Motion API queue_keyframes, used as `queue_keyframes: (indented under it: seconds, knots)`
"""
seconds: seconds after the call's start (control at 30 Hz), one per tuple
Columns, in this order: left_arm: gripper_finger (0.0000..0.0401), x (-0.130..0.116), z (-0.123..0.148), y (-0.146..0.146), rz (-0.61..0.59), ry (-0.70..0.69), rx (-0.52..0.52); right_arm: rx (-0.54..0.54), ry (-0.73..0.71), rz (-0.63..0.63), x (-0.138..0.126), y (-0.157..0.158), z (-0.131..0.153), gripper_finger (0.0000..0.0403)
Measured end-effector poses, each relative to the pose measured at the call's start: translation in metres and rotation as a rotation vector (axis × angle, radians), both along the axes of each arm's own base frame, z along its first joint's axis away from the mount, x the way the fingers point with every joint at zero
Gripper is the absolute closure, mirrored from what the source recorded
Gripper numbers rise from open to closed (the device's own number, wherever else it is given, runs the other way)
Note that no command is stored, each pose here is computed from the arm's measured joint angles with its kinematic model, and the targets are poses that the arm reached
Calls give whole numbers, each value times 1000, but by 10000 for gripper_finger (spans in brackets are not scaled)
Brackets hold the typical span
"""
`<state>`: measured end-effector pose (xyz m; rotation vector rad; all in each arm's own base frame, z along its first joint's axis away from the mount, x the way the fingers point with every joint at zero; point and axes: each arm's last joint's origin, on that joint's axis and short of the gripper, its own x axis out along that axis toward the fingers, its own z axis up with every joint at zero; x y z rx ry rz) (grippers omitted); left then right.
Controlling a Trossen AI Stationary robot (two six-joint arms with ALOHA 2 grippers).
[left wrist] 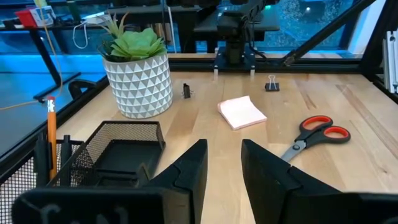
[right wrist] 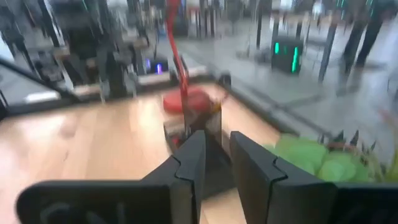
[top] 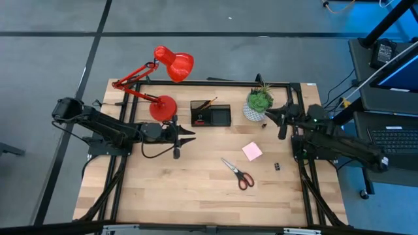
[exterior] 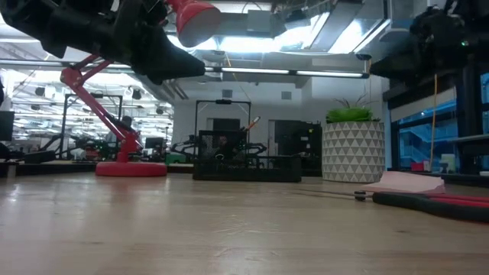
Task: Pick and place office supplies into organizer
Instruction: Put the top binder clip into the desk organizer
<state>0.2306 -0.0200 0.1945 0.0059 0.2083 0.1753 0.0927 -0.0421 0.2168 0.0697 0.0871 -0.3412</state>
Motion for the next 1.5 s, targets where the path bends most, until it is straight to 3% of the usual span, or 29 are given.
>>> queue_keyframes:
  seconds: [0.2, 0.3, 0.47, 0.63, 0.9, 1.03, 1.5]
  knots:
    - [308, 0, 0, 0, -4, 5, 25, 126, 138, 29, 18, -4, 22, 323]
    - [308, 0, 0, 0, -7, 9, 41, 130, 222, 85, 32, -3, 34, 323]
    - [308, 0, 0, 0, -8, 11, 43, 46, 512, 211, 52, 0, 44, 323]
    - [308, 0, -1, 0, -8, 15, 43, -130, 855, 359, 61, 3, 42, 323]
    - [308, 0, -1, 0, -8, 15, 42, -274, 1087, 578, 73, 4, 22, 323]
    - [308, 0, -1, 0, -8, 15, 42, -336, 1152, 665, 79, 3, 13, 323]
    - [308, 0, -1, 0, -8, 16, 42, -212, 1208, 624, 91, 1, -1, 323]
